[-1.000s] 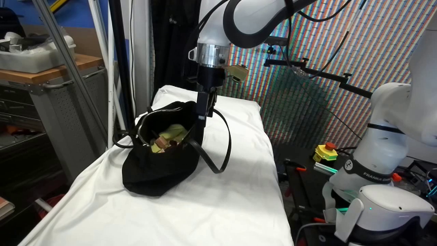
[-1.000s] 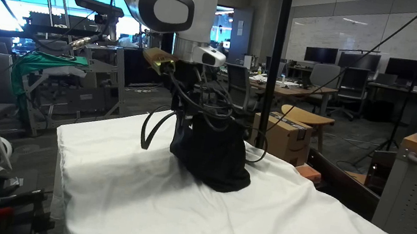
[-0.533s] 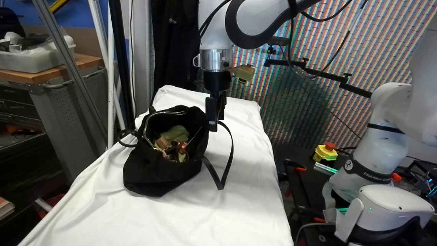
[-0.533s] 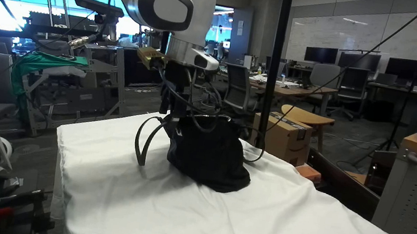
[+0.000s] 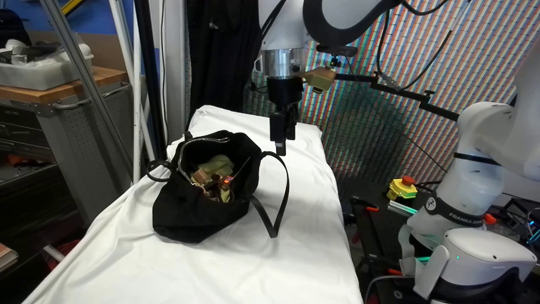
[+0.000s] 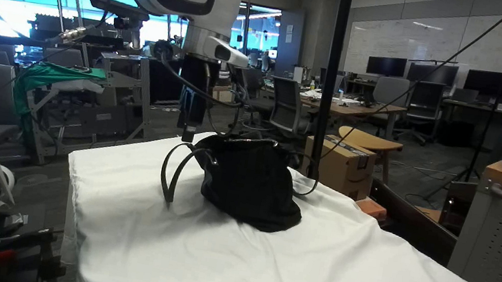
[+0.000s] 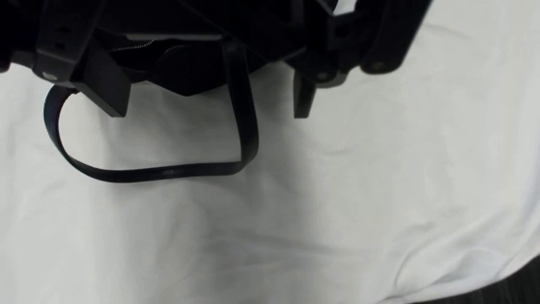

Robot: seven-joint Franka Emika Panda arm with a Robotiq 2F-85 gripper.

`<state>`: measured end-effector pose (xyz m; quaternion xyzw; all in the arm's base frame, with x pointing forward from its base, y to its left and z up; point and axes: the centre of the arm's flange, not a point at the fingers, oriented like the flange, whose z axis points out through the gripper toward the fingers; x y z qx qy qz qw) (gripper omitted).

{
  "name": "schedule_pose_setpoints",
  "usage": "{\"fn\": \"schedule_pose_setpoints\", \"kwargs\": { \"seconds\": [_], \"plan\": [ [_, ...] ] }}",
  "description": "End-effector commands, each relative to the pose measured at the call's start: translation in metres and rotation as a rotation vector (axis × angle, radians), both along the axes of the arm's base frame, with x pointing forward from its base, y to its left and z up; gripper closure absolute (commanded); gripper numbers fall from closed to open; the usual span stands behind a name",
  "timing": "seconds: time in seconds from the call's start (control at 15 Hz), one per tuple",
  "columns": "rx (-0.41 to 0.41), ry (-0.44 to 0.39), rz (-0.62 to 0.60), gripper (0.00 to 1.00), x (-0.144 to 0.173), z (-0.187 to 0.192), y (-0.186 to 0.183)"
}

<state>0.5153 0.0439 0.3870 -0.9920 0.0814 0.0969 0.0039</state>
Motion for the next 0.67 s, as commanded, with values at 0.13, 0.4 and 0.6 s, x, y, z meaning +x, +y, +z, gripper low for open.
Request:
{"fn": "schedule_pose_setpoints", "kwargs": {
  "seconds": [0.13, 0.4, 0.6],
  "plan": [
    [-0.037, -0.078, -0.030, 0.00, -0.082, 0.040, 0.011],
    [-0.048, -0.229, 0.035, 0.00, -0.124, 0.055, 0.006],
    [-0.062, -0.346, 0.086, 0.00, -0.138, 0.064, 0.000]
  ]
}}
